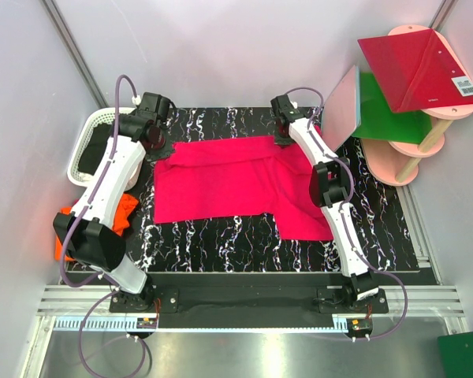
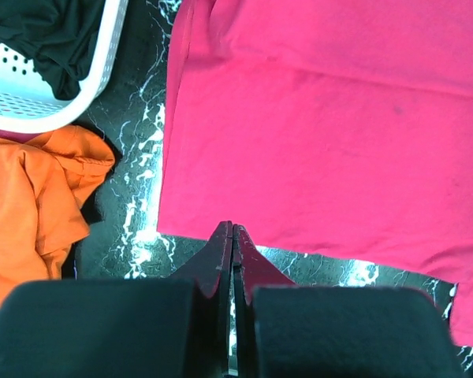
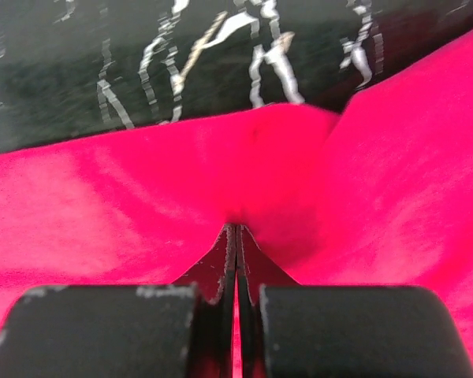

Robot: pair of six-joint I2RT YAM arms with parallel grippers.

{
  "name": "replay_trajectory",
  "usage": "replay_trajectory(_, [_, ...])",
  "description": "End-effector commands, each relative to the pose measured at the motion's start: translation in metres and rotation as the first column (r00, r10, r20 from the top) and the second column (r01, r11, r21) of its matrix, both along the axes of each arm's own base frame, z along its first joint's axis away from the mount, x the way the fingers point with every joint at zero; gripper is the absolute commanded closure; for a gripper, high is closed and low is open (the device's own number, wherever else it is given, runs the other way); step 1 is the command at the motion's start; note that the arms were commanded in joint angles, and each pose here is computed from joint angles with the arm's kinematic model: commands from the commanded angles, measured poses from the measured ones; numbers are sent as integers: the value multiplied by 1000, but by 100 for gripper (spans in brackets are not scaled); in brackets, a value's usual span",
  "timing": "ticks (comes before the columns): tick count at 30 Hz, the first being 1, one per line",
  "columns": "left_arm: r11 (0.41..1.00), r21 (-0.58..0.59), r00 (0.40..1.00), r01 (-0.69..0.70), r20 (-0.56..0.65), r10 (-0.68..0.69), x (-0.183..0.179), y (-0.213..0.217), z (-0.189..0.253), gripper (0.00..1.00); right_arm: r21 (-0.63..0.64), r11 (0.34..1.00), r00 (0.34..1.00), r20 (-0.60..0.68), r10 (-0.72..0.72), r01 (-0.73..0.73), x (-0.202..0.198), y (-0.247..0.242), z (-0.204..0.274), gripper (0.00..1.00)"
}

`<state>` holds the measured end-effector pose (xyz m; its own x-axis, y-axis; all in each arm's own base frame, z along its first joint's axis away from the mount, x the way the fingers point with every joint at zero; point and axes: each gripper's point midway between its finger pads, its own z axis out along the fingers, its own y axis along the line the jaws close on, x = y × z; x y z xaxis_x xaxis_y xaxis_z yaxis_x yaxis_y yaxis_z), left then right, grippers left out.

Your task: Fold and stack the t-shirts

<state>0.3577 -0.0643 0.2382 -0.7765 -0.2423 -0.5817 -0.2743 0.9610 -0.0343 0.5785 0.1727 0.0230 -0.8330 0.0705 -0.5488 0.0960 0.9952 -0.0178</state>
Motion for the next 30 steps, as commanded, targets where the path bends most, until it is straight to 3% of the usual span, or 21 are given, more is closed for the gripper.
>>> replay_trajectory(1, [999, -15, 1000, 29, 3, -29, -5, -3, 1, 96, 30, 999, 997, 79, 26, -29, 10, -6, 49, 100])
replay_trajectory(3, [999, -10, 999, 39, -18, -39, -10, -2, -6, 85, 67, 994, 991, 102, 82, -89, 5, 8, 69, 100])
replay_trajectory(4, [999, -9, 999, 48, -22, -48, -11, -3, -9, 66, 89, 989, 982, 154, 105, -120, 1, 15, 105, 98])
replay_trajectory(6, [998, -15, 997, 57, -51, -58, -21, -2, -21, 35, 145, 972, 974, 153, 165, -187, -16, 29, 124, 83])
replay_trajectory(7, [998, -26, 998, 49, -50, -50, -24, -3, -25, 9, 188, 957, 962, 205, 182, -221, -27, 33, 164, 76])
replay_trajectory(8, [999, -33, 998, 43, -53, -45, -28, -3, -30, 1, 220, 945, 957, 212, 197, -243, -37, 36, 178, 44])
replay_trajectory(9, [997, -60, 996, 49, -75, -54, -41, -4, -42, 1, 265, 930, 963, 159, 219, -256, -57, 41, 170, 32])
replay_trajectory(10, [996, -83, 997, 42, -60, -47, -42, -5, -45, 1, 289, 916, 952, 211, 221, -277, -76, 38, 207, 23])
replay_trajectory(11, [994, -100, 997, 41, -65, -48, -48, -5, -51, 1, 306, 910, 953, 204, 223, -278, -91, 37, 214, 12])
replay_trajectory(12, [991, -131, 994, 42, -97, -55, -63, -6, -65, 1, 336, 907, 966, 130, 222, -253, -114, 34, 191, 1])
replay_trajectory(13, [988, -153, 994, 28, -98, -43, -66, -5, -72, 1, 357, 893, 959, 180, 220, -272, -137, 30, 221, 0])
replay_trajectory(17, [983, -184, 983, 7, -177, -41, -97, -1, -111, 1, 417, 884, 978, 74, 197, -209, -221, 10, 198, 0])
replay_trajectory(23, [991, -120, 957, -61, -290, 24, -126, 14, -163, 1, 340, 940, 972, -207, 116, -39, -347, -44, 103, 2])
replay_trajectory(26, [992, -81, 959, -100, -273, 74, -120, 21, -172, 1, 343, 939, 968, -242, 63, 25, -376, -53, 91, 5])
replay_trajectory(30, [991, -44, 947, -123, -303, 104, -111, 25, -189, 1, 351, 930, 960, -280, -6, 108, -379, -51, 95, 6])
